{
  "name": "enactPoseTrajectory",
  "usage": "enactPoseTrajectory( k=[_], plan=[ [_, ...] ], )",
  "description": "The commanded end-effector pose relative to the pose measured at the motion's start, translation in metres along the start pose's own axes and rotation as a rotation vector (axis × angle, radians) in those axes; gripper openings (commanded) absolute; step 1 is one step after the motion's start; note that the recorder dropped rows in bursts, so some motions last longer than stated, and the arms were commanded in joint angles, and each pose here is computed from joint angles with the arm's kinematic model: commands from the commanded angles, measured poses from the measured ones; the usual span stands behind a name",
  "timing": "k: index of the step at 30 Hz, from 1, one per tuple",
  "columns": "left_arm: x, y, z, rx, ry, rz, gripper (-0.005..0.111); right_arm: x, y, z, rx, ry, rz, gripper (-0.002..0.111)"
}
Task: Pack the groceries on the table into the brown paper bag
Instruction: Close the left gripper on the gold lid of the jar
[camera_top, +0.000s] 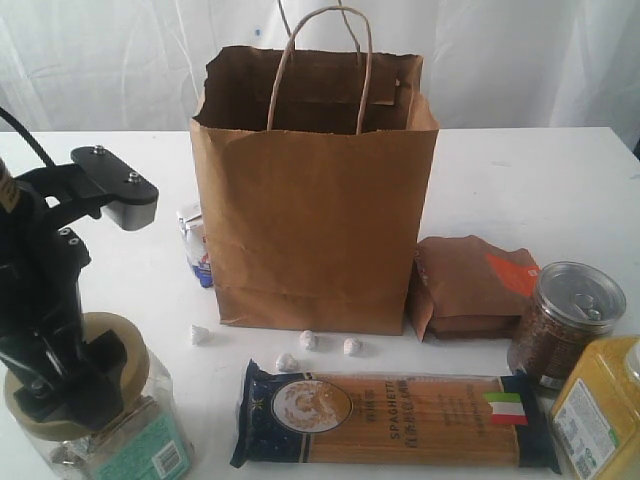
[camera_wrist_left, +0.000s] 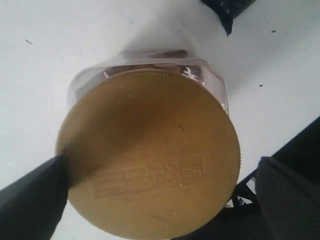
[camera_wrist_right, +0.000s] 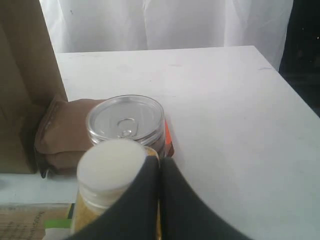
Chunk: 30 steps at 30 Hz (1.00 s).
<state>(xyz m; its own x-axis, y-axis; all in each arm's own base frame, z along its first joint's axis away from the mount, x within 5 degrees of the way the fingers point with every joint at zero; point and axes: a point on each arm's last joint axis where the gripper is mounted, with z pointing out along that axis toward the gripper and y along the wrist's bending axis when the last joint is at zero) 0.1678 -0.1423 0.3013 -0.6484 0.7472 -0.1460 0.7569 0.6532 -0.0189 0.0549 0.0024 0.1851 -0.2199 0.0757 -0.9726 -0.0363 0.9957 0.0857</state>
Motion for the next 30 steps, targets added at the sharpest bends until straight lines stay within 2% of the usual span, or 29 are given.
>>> enactPoseTrajectory(
  k=[1,7,18,30],
  plan=[
    [0.0012,-0.0027,0.003,0.017,0.006,-0.006,0.105,-0.0018,-0.0003,-0.0007,0.005,-0.016,-0.005,0.0],
    [0.0007,0.0,-0.002,-0.013,0.012,0.004,0.105,-0.0018,-0.0003,-0.0007,0.005,-0.016,-0.005,0.0],
    [0.0009,-0.0006,-0.0026,-0.007,0.015,0.025,0.105,-0.0018,-0.0003,-0.0007,0.005,-0.016,-0.005,0.0],
    [-0.0001,-0.0054,0.0059,0.046,-0.013,0.006,0.105,-0.0018,-0.0003,-0.0007,0.005,-0.016,-0.005,0.0]
  ],
)
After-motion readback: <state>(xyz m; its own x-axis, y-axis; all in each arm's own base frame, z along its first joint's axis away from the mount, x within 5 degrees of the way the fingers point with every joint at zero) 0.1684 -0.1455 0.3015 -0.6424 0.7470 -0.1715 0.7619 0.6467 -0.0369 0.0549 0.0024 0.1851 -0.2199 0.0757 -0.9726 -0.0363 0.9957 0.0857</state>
